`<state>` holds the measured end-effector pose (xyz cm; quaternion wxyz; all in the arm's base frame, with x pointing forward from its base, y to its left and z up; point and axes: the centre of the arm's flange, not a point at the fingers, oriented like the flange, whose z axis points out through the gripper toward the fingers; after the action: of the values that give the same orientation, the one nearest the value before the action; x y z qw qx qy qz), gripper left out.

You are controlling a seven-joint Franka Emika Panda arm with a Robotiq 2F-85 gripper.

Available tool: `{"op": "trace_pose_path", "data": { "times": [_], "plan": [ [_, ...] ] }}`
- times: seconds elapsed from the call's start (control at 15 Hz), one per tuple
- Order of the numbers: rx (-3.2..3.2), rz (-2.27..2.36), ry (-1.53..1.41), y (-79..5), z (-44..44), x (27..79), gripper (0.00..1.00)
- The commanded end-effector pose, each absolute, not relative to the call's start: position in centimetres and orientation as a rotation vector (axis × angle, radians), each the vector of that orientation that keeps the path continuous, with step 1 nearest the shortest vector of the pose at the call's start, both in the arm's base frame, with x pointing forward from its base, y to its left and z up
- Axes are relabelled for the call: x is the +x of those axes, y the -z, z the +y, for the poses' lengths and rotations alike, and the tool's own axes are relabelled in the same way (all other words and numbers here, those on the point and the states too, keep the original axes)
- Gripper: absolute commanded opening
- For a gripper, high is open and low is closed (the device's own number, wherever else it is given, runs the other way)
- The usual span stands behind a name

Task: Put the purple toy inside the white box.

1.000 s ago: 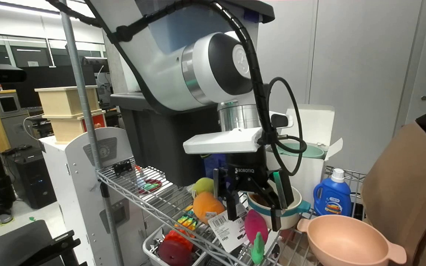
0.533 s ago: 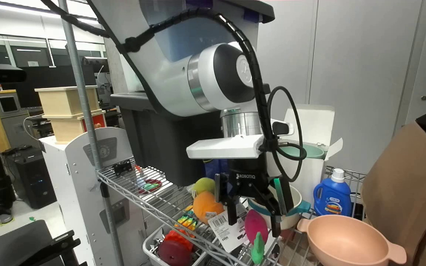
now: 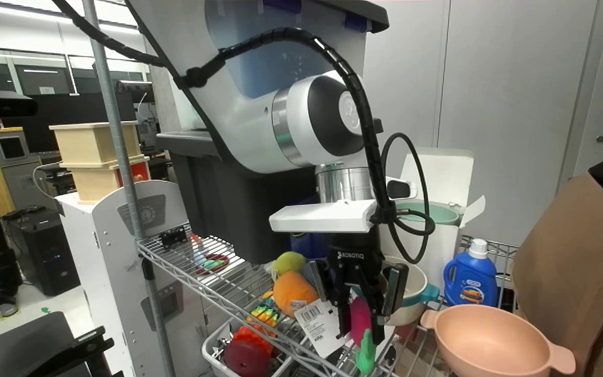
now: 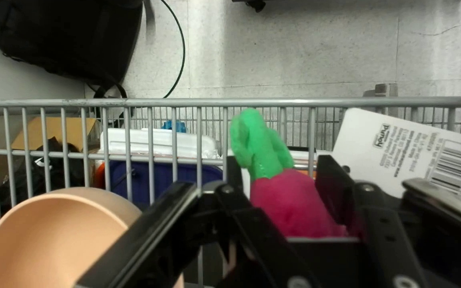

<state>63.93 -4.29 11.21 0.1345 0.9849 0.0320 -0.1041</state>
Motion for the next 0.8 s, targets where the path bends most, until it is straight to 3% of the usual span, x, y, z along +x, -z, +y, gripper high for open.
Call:
{"op": "trace_pose_path", "data": {
  "times": [0.0, 0.2, 0.73],
  "plan": [
    [2.852, 0.090, 0.296, -12.6, -4.0, 64.6, 0.20],
    [2.863, 0.086, 0.287, -13.4, -3.9, 64.2, 0.01],
    [2.905, 0.103, 0.192, -18.9, -2.7, 64.4, 0.00]
  ]
}}
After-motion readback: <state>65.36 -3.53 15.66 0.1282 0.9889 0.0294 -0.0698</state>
